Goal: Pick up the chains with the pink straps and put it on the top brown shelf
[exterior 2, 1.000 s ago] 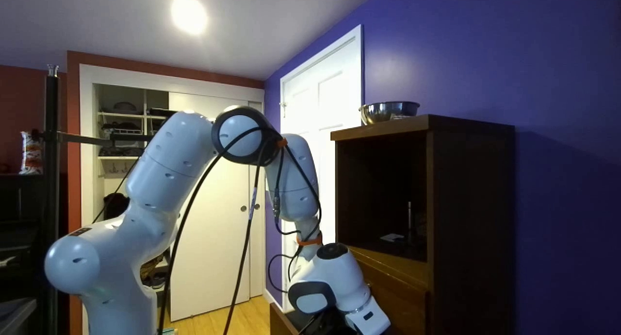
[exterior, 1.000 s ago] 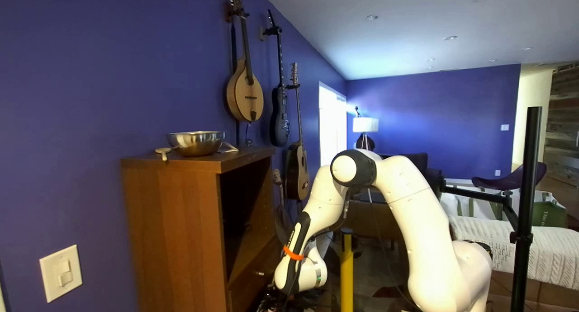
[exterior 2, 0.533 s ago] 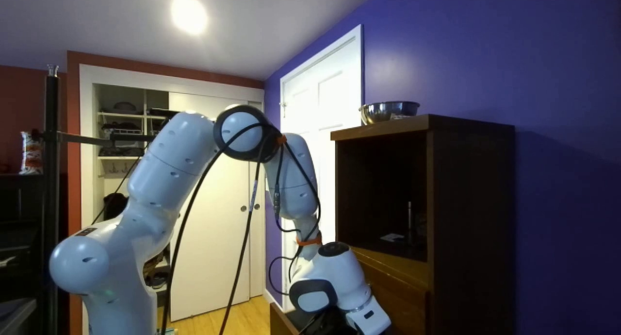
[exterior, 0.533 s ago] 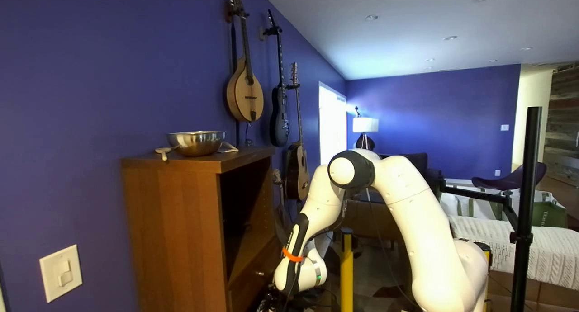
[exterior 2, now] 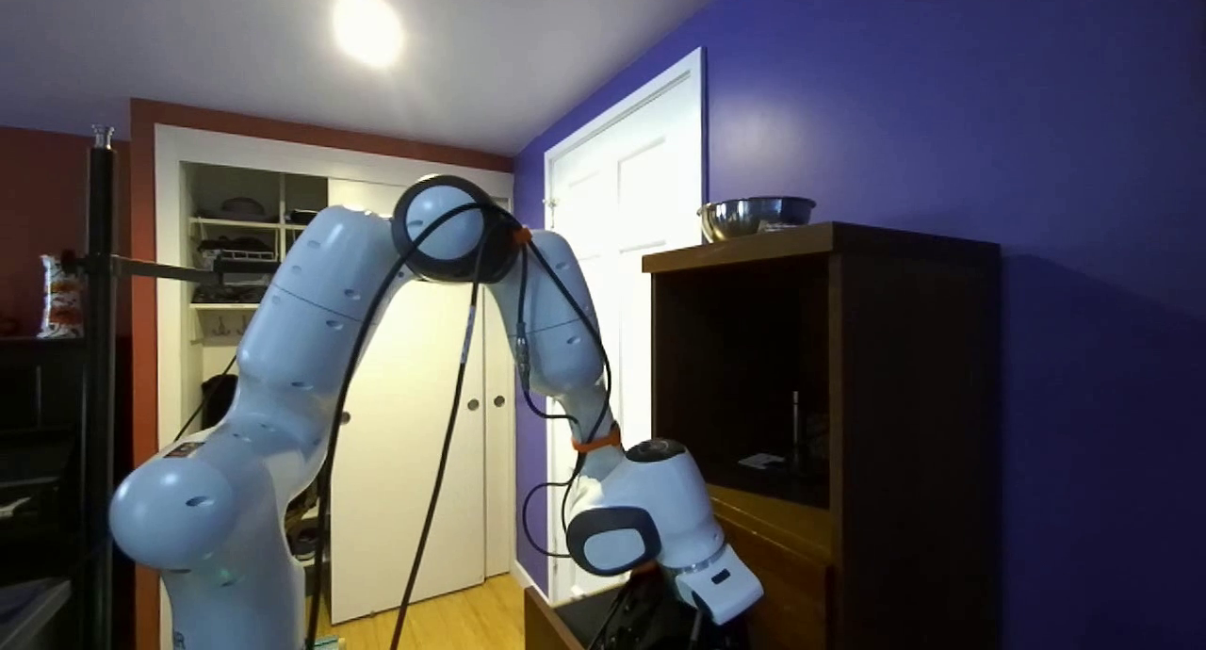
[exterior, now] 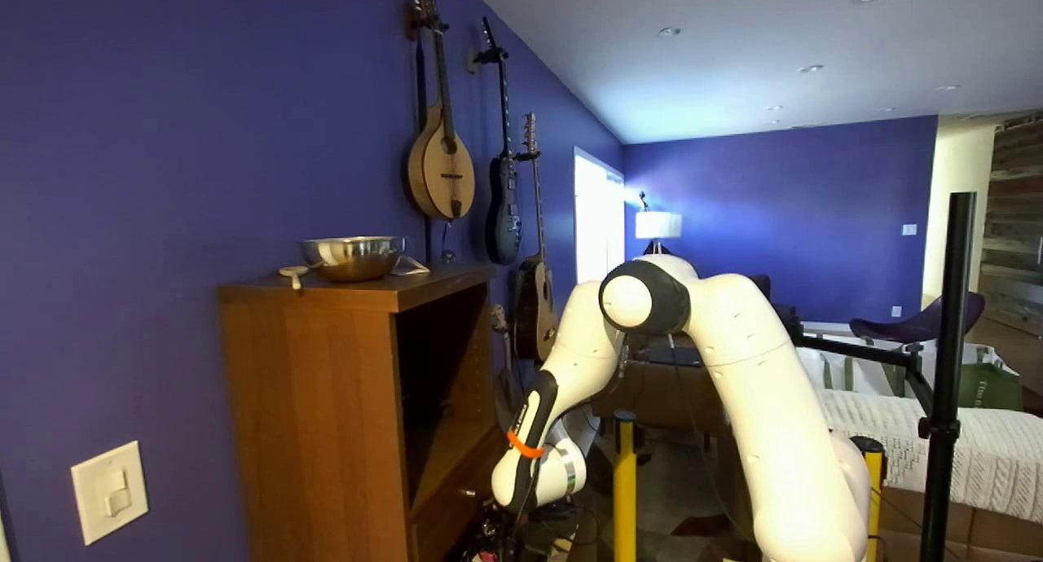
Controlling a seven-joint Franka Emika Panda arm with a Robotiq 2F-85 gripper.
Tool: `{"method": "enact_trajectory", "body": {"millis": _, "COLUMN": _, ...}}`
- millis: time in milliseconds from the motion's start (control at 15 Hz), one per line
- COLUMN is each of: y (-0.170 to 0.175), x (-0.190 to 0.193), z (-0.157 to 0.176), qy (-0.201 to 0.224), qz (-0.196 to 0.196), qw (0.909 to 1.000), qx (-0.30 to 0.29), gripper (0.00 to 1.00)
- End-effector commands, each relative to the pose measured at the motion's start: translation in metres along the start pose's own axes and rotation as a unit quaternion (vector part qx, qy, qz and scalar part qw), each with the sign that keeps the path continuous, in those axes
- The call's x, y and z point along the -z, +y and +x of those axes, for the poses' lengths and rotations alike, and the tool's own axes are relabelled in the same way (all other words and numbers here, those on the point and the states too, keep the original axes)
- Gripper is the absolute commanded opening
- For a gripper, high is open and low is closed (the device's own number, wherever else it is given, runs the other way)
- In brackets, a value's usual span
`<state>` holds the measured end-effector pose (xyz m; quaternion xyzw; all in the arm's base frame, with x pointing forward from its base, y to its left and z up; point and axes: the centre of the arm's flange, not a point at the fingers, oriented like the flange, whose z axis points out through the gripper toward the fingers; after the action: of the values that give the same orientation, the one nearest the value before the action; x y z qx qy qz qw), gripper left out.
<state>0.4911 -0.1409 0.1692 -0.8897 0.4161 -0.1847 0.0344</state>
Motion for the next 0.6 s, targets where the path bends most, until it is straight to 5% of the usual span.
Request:
{"method": "enact_trajectory", "body": {"millis": 0, "y": -0.016, "x": 0.041, "z": 0.004, "qy": 0.027, "qz": 0.009, "qw": 0.9993, "qx": 0.025, "gripper": 0.01}}
{"method": "enact_trajectory", "body": {"millis": 533, "y": -0.011, "x": 0.087, "z": 0.005, "qy": 0.04, "qz": -0.025, "qw": 0.996, "qx": 0.076, "gripper": 0.01}}
